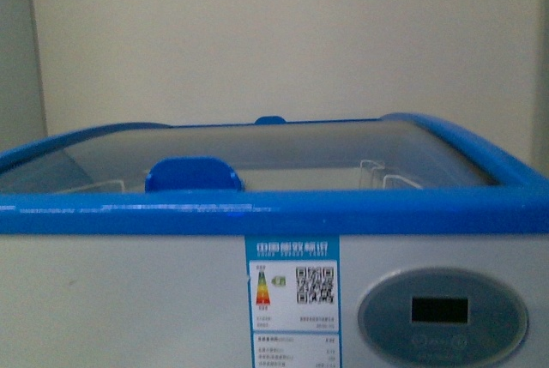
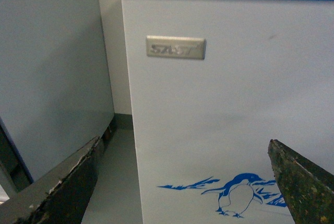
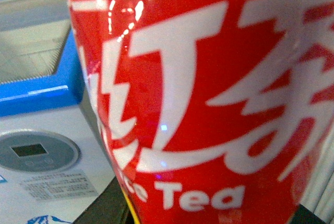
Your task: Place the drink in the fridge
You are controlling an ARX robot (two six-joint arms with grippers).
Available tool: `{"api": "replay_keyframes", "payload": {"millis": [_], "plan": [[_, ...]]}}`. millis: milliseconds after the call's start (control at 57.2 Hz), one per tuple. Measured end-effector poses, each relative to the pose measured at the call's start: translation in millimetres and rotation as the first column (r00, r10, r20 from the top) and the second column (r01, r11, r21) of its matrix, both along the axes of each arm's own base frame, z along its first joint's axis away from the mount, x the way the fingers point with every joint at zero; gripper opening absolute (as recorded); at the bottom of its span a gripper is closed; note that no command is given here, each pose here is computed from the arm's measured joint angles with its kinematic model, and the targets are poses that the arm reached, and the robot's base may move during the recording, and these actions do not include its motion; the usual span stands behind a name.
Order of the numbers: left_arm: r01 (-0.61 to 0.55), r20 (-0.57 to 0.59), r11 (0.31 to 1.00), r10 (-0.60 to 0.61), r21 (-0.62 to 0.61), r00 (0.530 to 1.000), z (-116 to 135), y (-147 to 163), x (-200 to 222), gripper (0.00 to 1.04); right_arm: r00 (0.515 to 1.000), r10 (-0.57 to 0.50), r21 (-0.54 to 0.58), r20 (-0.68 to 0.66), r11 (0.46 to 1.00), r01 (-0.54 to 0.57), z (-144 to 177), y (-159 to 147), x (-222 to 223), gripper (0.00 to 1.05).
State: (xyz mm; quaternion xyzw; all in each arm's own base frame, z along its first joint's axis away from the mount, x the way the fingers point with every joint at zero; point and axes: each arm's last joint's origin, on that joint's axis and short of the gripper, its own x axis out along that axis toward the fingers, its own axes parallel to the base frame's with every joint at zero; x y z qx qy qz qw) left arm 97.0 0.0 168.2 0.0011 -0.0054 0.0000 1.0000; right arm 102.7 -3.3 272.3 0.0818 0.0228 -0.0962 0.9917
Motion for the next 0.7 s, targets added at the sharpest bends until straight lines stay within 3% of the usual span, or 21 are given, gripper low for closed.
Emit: {"api": "replay_keyframes", "payload": {"millis": [699], "plan": [[0.0,0.0,1.0,0.0,0.0,1.0,0.0,0.0,0.0,0.97,1.0,0.0,0.0,0.002,1.0,0.0,0.7,0.0,-0.2,0.36]]}}
